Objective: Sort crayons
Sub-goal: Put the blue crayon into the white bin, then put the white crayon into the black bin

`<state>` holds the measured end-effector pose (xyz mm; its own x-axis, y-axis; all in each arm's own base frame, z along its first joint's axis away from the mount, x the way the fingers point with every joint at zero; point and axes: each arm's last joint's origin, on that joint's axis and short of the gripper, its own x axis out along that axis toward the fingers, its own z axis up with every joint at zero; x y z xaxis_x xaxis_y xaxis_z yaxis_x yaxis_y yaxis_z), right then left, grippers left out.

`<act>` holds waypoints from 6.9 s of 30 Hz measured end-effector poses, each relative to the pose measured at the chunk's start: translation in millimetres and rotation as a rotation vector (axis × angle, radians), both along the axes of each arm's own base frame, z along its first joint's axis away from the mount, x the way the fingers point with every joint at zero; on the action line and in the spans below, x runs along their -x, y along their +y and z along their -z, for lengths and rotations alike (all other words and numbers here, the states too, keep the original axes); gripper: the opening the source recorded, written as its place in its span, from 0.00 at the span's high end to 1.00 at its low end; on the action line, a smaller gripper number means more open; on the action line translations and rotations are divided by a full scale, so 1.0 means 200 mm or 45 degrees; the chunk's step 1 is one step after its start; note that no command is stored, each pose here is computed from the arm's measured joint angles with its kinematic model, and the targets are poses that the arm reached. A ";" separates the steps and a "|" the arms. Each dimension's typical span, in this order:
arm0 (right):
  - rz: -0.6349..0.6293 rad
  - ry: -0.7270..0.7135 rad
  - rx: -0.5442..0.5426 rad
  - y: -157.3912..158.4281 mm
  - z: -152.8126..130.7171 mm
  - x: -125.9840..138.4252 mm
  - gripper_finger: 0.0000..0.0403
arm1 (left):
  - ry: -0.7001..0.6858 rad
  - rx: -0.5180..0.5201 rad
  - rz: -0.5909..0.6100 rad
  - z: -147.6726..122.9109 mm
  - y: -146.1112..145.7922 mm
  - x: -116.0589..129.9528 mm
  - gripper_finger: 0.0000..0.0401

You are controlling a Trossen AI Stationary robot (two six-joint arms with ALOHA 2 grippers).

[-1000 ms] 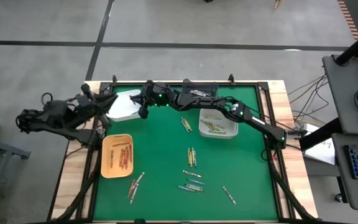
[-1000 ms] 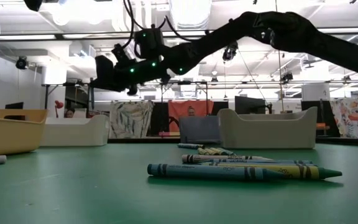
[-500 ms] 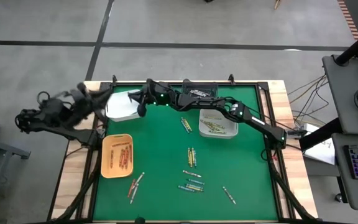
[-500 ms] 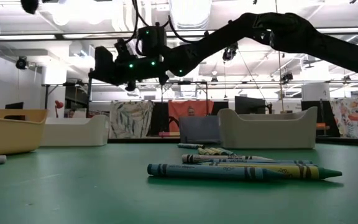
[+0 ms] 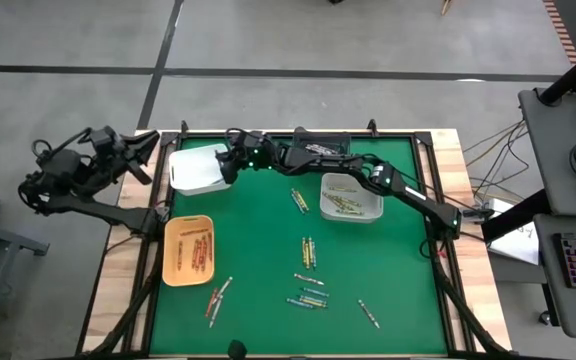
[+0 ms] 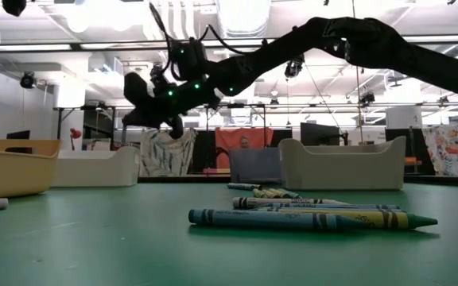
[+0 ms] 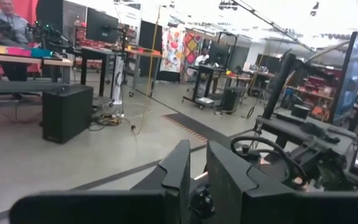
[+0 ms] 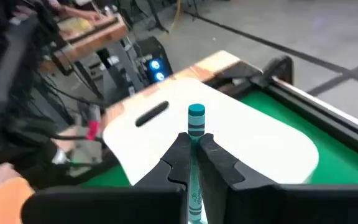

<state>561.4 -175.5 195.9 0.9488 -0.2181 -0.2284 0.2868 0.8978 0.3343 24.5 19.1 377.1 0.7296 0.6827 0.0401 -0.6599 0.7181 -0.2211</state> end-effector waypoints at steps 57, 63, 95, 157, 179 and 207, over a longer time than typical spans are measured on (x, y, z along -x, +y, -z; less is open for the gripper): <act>-0.081 0.679 -0.223 -0.02 -0.99 0.87 0.86 | 0.205 0.182 -0.343 0.13 0.02 -0.65 0.91; -0.031 0.783 -0.317 -0.03 -1.04 1.00 0.88 | 0.265 0.287 -0.232 0.18 0.16 -0.73 0.91; -0.233 1.309 -1.050 1.01 -0.99 1.01 0.91 | 0.538 -0.053 0.224 -0.04 0.36 -0.77 0.91; 0.010 1.677 -1.052 1.65 0.33 1.45 0.89 | 0.608 -0.161 0.247 -0.24 0.35 -0.74 0.91; 0.454 0.651 -0.678 1.29 -0.32 1.22 0.98 | 0.557 -0.129 0.239 -0.25 0.34 -0.72 0.91; 1.071 0.518 -0.160 -0.07 -0.35 1.32 0.98 | 0.322 -0.073 0.212 -0.35 0.26 -0.57 0.91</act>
